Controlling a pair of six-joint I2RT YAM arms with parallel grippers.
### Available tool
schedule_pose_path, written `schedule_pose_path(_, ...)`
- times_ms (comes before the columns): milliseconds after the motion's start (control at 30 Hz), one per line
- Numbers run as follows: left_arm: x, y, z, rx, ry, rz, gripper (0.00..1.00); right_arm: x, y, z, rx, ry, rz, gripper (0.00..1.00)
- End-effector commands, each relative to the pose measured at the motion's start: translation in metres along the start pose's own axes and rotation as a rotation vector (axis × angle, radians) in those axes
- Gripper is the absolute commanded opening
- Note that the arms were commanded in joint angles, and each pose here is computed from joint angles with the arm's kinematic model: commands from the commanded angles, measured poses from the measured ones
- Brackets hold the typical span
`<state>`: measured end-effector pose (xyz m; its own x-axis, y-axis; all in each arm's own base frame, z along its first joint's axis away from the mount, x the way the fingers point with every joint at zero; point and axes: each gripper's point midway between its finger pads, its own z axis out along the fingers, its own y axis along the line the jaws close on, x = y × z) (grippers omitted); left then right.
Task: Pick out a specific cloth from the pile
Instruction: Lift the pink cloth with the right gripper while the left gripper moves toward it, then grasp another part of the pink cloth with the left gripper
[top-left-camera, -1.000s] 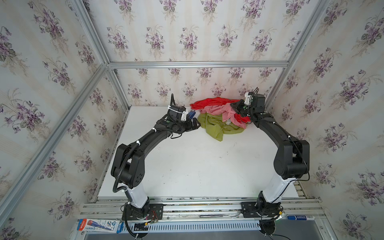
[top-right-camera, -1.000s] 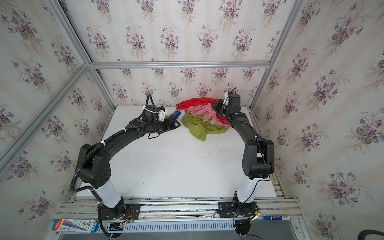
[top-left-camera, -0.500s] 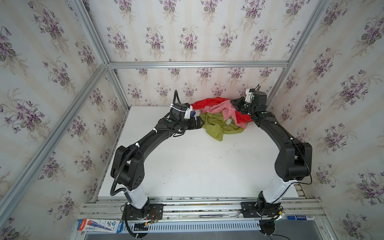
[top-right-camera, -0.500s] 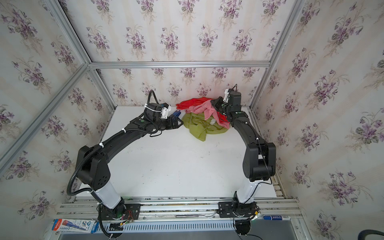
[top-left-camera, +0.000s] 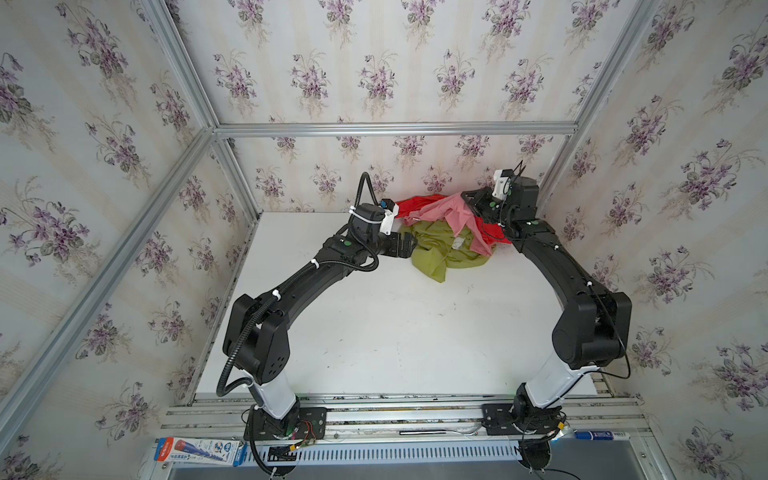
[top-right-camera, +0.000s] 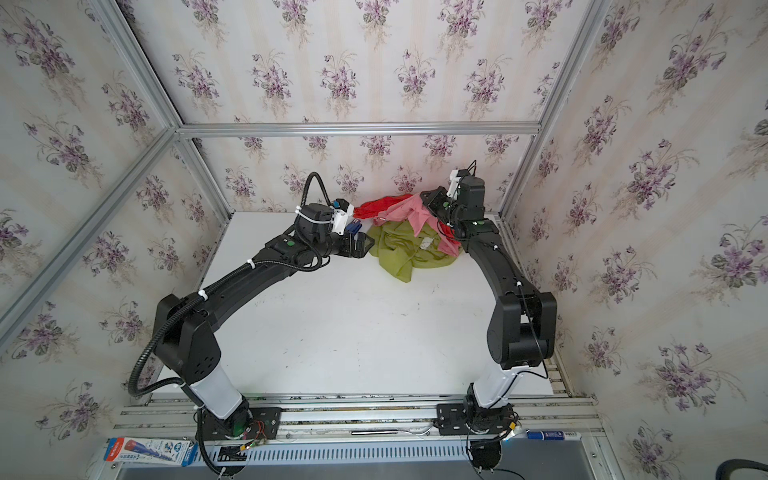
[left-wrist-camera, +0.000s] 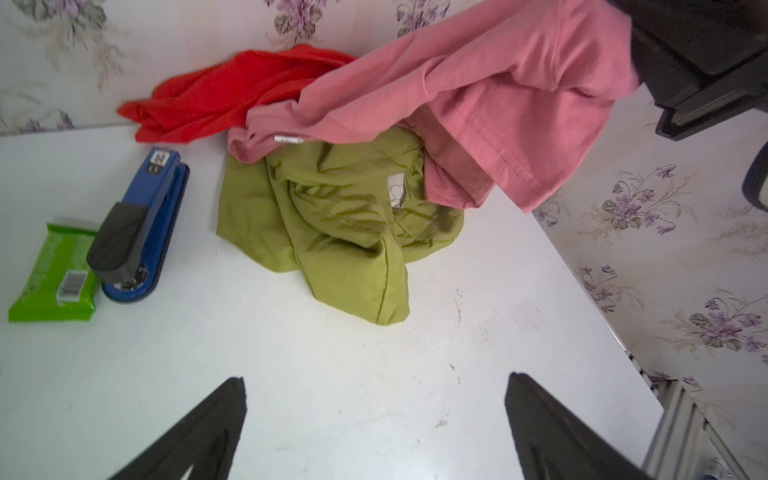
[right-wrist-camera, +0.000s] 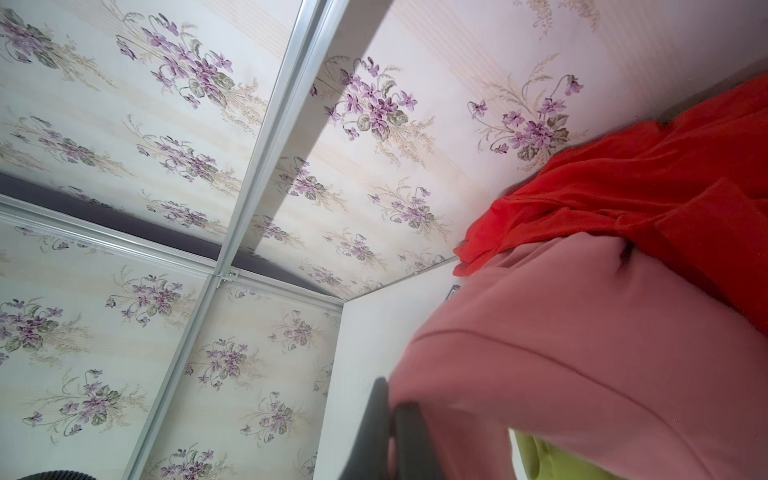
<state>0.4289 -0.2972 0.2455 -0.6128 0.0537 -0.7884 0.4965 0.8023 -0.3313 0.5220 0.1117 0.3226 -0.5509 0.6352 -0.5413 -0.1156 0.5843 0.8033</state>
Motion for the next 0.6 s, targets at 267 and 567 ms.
schedule_pose_path(267, -0.053, -0.019, 0.047, 0.064, -0.401, 0.560, 1.00, -0.005, 0.013, -0.009, -0.063, -0.056, -0.050, 0.00)
schedule_pose_path(567, -0.053, -0.019, 0.109, 0.126, -0.431, 0.616, 1.00, -0.001, 0.012, -0.011, -0.065, -0.044, -0.053, 0.00)
